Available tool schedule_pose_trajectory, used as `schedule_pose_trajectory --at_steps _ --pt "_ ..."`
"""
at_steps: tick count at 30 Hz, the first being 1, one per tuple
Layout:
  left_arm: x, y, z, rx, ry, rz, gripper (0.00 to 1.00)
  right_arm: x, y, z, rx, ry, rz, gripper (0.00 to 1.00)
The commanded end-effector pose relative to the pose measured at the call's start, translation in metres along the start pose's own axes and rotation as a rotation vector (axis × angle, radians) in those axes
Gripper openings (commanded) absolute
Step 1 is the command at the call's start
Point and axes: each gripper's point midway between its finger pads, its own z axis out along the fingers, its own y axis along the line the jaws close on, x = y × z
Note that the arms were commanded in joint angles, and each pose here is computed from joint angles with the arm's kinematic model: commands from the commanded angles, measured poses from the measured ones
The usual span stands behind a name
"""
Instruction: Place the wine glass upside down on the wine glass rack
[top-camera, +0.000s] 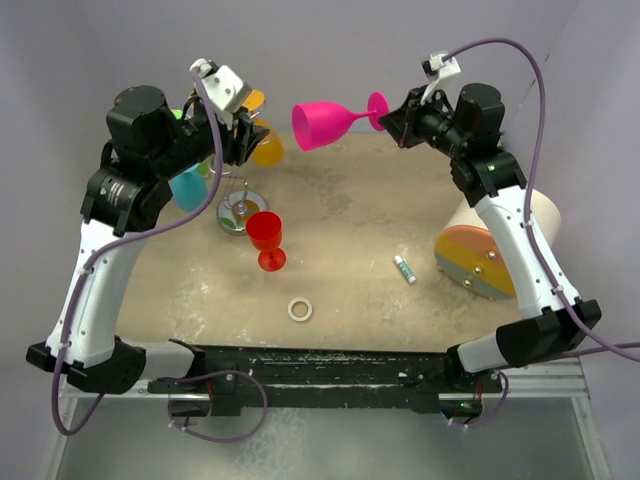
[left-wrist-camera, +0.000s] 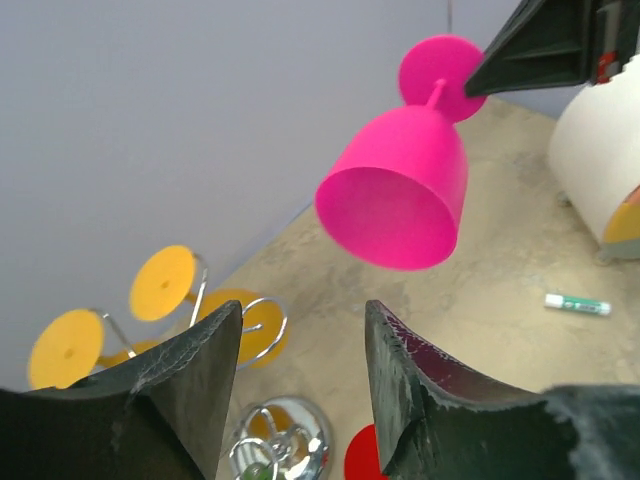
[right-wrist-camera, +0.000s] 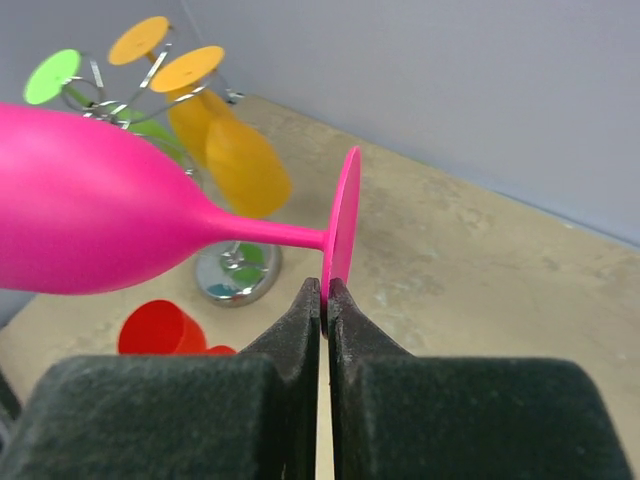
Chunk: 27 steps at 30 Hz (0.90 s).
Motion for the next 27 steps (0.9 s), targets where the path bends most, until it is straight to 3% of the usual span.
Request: schedule_pose_trajectory --at_steps 1,9,21,27 --pt "0.001 0.029 -0.026 -0.169 0.024 0.134 0.59 -0.034 -0.022 -0.022 0.156 -0.093 -0.179 0.00" --pt "0.005 0.059 -0.058 -0.332 0.066 0.176 0.79 -0.035 -0.038 -0.023 0.217 -0.058 -0.394 0.00" --pt "0.002 0.096 -0.098 -0.535 0.057 0.037 0.92 -0.004 -0.012 0.008 0.190 0.117 -0.888 0.00" --pt "0.003 0.106 -0.104 -0.586 0.064 -0.002 0.95 0.000 0.006 0.040 0.179 0.118 -1.027 0.00"
